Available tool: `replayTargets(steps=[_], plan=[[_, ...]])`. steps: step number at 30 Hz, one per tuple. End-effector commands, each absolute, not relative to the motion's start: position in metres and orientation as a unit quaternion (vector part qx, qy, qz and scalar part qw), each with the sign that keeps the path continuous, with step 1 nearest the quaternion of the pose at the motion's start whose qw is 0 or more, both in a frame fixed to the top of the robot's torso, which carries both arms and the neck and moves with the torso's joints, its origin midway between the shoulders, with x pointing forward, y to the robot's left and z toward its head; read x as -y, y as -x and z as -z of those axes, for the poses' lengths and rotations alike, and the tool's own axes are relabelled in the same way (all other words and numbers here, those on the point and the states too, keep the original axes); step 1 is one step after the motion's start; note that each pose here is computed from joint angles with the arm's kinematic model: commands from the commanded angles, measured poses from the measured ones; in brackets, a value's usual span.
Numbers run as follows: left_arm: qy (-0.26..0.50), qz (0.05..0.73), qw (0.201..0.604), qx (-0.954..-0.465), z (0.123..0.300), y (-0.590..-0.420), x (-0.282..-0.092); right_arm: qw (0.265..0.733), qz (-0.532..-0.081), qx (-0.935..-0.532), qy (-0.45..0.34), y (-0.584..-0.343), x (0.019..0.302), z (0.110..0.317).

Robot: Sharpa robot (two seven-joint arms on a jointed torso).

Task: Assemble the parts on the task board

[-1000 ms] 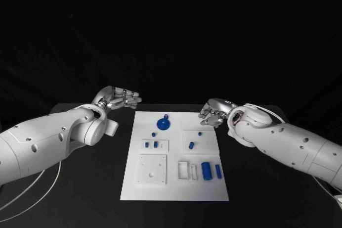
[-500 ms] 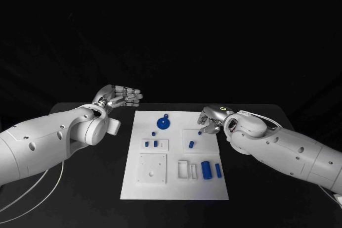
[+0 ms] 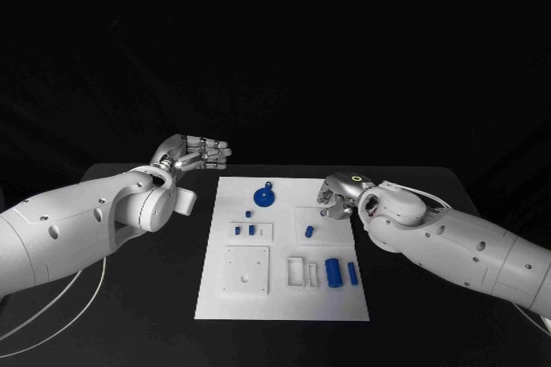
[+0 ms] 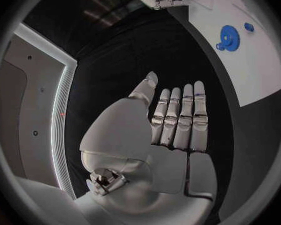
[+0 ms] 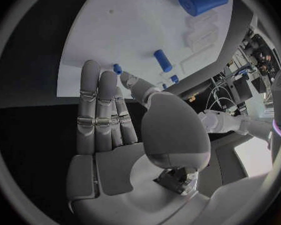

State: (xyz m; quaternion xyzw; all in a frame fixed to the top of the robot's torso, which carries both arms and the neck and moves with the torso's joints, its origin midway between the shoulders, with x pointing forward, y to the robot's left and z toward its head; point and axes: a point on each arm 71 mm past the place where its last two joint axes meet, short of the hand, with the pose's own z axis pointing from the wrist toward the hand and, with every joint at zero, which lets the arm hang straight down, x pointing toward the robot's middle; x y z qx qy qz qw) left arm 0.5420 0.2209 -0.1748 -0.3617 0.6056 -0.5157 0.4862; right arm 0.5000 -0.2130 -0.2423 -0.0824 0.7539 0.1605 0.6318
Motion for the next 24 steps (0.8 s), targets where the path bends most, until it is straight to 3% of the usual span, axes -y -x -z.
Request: replayTargets(steps=[1,24], plan=[[0.361,0.525,0.484,-0.6,0.173,-0.542,-0.218,0.628,-0.146,-0.759,0.092,-0.499,0.213,0.247],[0.351,0.525,0.484,-0.606,0.173,-0.541,-0.217,0.63,-0.162,-0.754,0.096,-0.494,0.204,0.264]])
